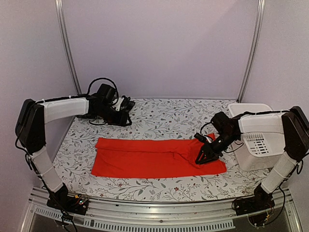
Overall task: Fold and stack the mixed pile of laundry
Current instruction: Adjust the rectangle-folded T-shirt at the center of the board.
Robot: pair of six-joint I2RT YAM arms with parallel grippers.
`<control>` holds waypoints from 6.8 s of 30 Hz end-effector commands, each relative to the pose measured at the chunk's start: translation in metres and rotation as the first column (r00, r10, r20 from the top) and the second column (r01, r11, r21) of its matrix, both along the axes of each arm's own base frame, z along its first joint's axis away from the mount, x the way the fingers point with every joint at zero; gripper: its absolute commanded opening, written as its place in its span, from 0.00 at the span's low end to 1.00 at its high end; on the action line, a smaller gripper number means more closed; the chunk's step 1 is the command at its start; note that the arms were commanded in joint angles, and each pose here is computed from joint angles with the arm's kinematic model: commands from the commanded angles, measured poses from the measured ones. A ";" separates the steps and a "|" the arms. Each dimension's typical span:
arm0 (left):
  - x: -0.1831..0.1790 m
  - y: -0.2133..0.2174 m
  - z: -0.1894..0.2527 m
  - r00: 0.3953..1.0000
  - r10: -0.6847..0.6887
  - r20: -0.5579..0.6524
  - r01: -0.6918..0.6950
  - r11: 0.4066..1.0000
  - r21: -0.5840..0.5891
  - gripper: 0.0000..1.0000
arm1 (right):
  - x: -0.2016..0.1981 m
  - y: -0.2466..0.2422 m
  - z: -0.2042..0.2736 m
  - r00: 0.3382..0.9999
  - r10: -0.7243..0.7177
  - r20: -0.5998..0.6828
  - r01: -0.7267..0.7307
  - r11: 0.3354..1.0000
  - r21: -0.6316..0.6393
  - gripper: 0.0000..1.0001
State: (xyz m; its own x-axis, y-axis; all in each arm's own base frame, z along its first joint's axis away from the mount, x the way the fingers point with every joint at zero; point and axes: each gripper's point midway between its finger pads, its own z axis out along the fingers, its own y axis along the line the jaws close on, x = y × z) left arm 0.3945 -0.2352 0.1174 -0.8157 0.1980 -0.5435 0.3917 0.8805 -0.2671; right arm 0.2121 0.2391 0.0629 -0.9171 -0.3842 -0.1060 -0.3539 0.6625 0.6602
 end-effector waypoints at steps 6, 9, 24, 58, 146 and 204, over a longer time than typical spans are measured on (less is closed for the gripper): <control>-0.007 0.002 0.015 0.999 -0.002 0.034 0.002 1.000 0.001 0.61 | 0.014 0.003 0.024 0.995 -0.008 0.095 0.008 1.000 0.004 0.50; -0.007 0.002 0.016 0.999 0.000 0.038 0.000 1.000 0.001 0.61 | 0.036 0.014 0.036 0.988 -0.033 0.150 0.028 0.999 0.037 0.50; -0.004 0.008 0.025 0.998 0.019 0.060 -0.020 1.000 0.022 0.62 | 0.080 0.054 -0.003 0.998 -0.030 0.058 0.030 1.000 0.004 0.53; -0.066 0.159 -0.054 0.802 0.543 -0.248 -0.562 0.827 -0.005 0.65 | 0.139 -0.093 0.017 0.847 -0.430 0.312 0.516 0.806 -0.290 0.45; -0.053 0.161 -0.075 0.806 0.516 -0.290 -0.554 0.830 -0.063 0.58 | 0.159 -0.106 -0.024 0.872 -0.407 0.272 0.481 0.812 -0.330 0.00; -0.021 0.223 0.004 0.787 0.616 -0.027 -0.615 0.782 -0.105 0.61 | 0.229 -0.015 0.056 0.882 -0.260 0.393 0.346 0.923 -0.166 0.52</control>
State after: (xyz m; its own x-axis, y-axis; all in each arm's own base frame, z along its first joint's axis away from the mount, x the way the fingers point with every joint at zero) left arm 0.3624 0.0185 0.0974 -0.6922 -0.5372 -0.4819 -0.3844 0.8396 -0.3839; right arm 0.4723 0.2010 0.0843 -0.9203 -0.1115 -0.3750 -0.2239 0.9362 0.2710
